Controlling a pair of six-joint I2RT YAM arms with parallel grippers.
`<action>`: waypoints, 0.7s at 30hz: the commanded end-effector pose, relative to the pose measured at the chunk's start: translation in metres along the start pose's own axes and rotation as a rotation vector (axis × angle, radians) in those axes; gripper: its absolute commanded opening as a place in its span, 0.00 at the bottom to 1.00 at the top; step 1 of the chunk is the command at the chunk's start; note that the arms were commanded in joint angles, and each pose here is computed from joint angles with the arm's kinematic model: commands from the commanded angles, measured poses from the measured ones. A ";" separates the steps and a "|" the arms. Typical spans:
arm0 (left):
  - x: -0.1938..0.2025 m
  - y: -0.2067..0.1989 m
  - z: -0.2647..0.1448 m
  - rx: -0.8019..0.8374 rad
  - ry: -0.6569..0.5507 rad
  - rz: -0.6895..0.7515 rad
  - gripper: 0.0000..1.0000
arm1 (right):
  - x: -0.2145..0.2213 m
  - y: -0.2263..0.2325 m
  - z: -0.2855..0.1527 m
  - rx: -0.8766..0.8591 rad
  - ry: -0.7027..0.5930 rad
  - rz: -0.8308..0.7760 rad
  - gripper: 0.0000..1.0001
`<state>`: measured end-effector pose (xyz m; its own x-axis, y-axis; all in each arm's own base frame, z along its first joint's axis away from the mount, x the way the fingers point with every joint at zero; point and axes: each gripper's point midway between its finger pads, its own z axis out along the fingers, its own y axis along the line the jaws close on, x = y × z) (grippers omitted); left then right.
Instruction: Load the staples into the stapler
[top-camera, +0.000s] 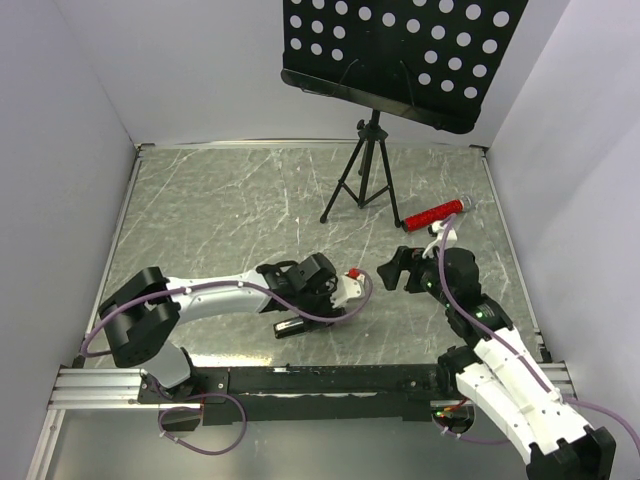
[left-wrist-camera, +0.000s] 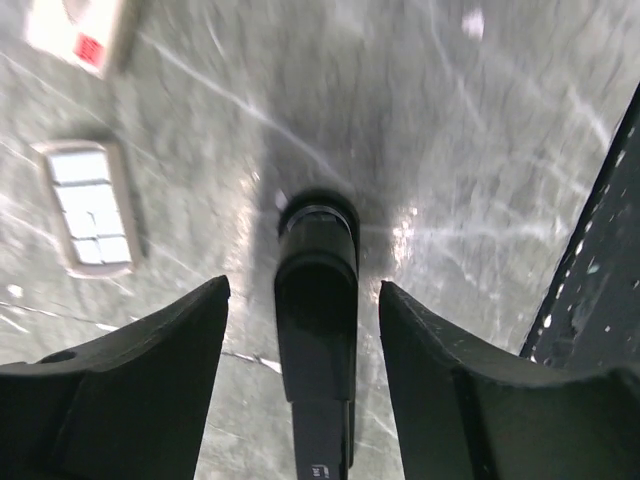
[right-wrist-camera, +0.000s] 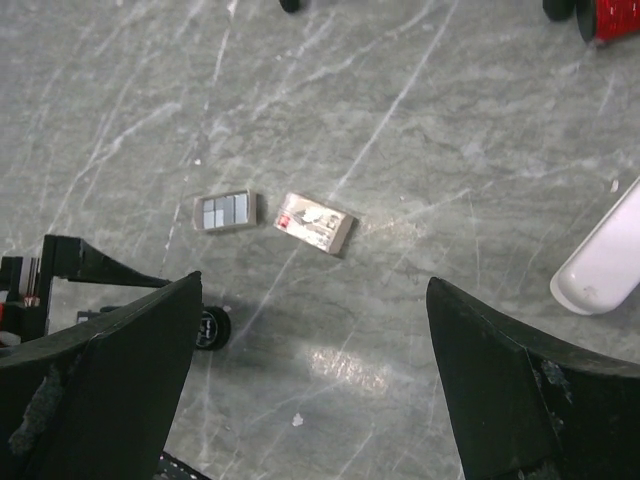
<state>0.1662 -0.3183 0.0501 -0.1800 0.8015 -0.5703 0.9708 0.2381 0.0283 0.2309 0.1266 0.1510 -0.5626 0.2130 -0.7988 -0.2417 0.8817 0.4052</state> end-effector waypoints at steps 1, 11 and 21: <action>-0.047 0.006 -0.014 -0.019 -0.128 0.032 0.67 | -0.019 0.007 -0.006 -0.040 -0.099 -0.068 1.00; -0.040 0.005 0.006 0.015 -0.042 0.033 0.59 | -0.018 0.003 -0.011 -0.018 -0.104 -0.063 1.00; -0.035 0.005 0.010 0.028 0.005 0.032 0.53 | -0.012 0.001 -0.012 -0.012 -0.097 -0.057 1.00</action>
<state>0.1778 -0.3404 0.0531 -0.1766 0.8147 -0.5524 0.9735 0.2272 0.0239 0.2272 0.1201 0.1623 -0.4930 0.2034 -0.8459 -0.2727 0.8872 0.3723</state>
